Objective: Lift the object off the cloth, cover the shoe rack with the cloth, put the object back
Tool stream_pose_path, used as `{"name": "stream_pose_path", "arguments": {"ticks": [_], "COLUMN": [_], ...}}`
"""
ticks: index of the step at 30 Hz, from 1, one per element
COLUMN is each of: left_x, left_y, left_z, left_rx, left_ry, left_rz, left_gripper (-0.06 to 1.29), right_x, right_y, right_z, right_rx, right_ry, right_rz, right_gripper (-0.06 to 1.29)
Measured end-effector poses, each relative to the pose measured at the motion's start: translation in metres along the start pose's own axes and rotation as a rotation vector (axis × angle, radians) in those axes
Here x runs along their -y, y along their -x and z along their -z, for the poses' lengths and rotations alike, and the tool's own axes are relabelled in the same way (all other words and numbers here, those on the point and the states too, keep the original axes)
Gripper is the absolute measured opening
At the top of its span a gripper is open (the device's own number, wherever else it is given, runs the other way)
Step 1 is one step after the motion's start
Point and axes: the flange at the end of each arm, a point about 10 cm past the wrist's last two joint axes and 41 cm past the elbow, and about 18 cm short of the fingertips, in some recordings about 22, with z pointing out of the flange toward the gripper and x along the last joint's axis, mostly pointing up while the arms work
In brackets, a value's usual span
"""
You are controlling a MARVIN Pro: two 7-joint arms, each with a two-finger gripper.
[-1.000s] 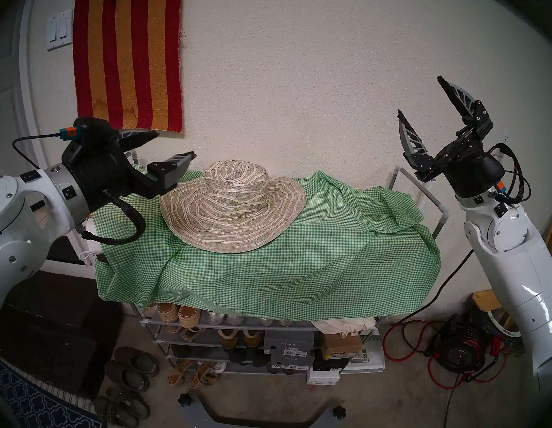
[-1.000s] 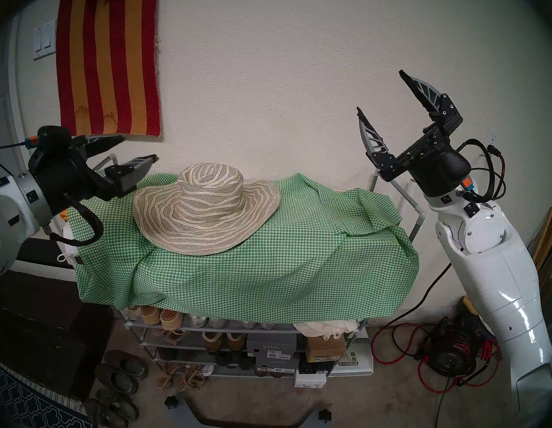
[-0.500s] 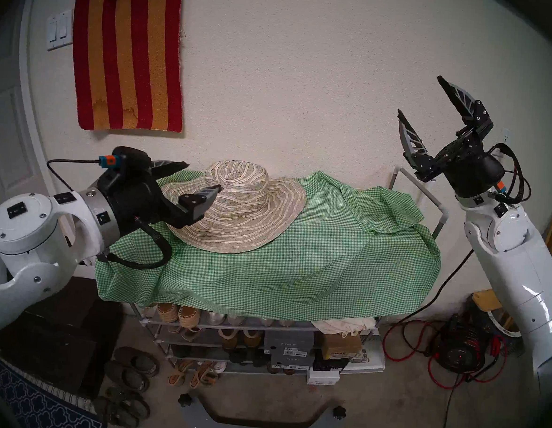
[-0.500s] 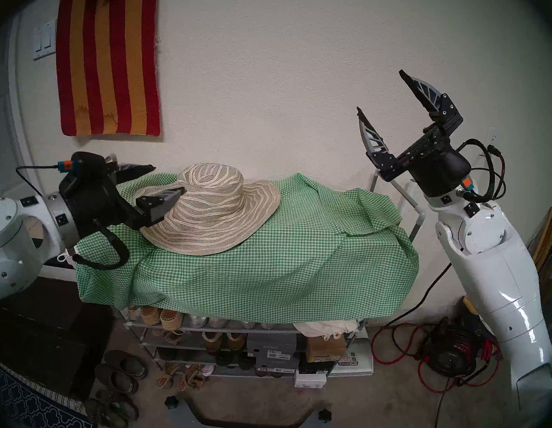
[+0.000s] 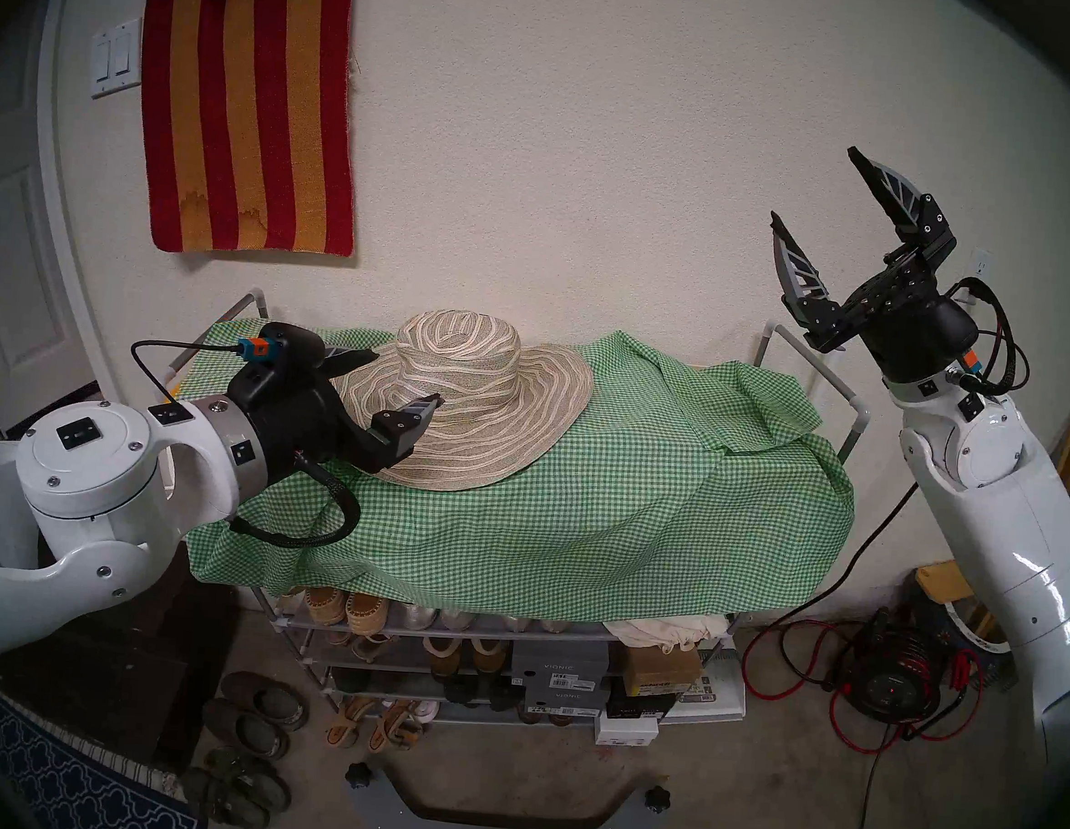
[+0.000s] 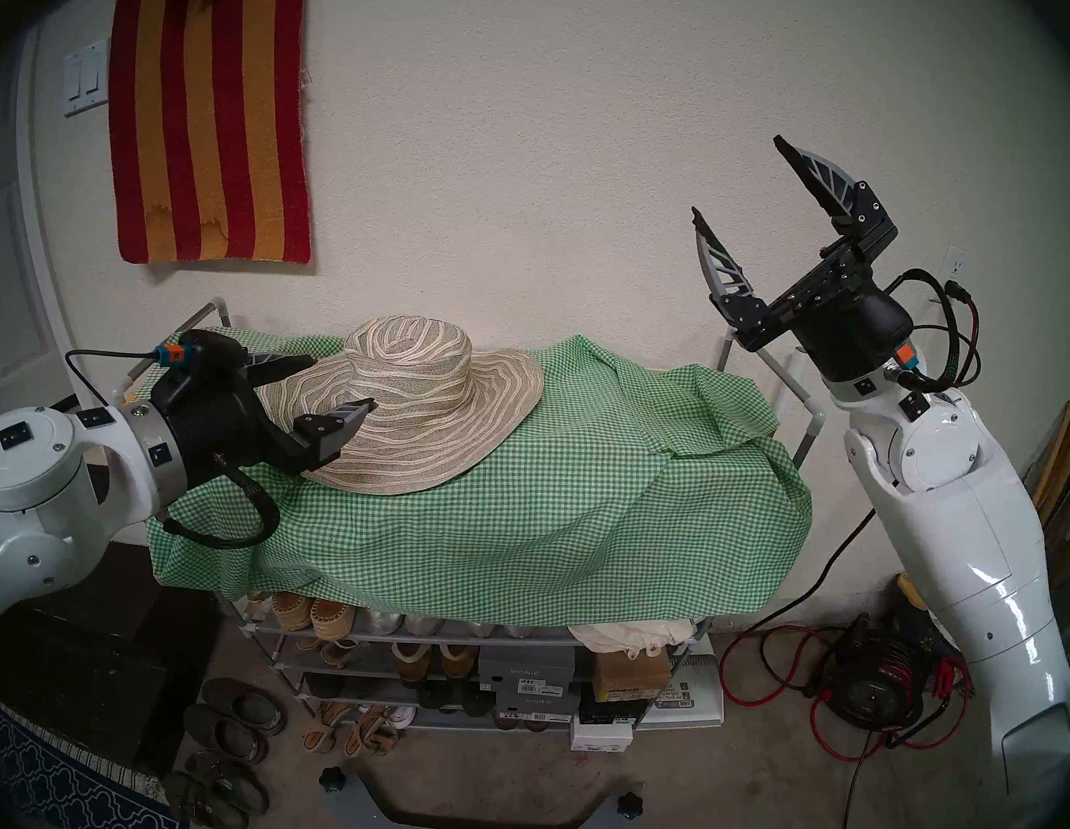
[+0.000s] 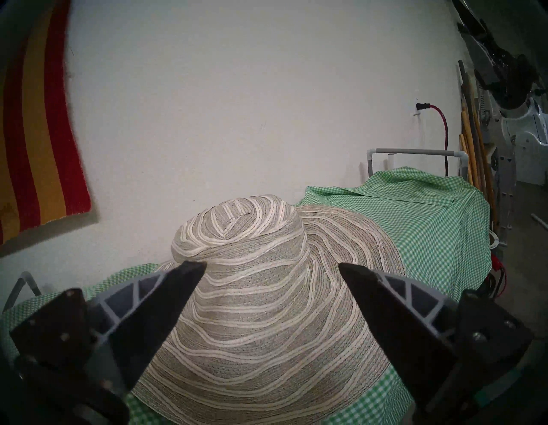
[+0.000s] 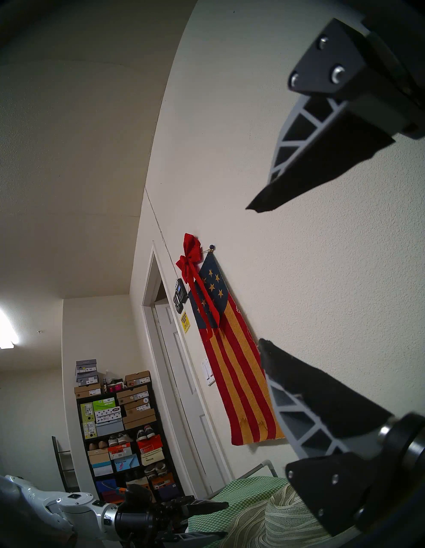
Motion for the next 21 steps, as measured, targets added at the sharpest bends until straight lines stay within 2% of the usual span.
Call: {"name": "stream_pose_path", "arguments": {"ticks": [10, 21], "left_x": [-0.0030, -0.0044], "left_y": [0.0033, -0.0032], "left_z": [-0.0030, -0.0050], "left_rx": [0.048, 0.036], "left_ry": [-0.004, 0.011], "left_rz": [0.039, 0.070], "left_gripper": [1.27, 1.27], "right_x": [-0.0001, -0.0001], "right_y": [0.0000, 0.0000], "right_z": [0.0000, 0.0000], "right_rx": [0.000, 0.001], "right_ry": [0.000, 0.001], "right_rz": [0.000, 0.000], "right_gripper": [1.23, 1.23]}}
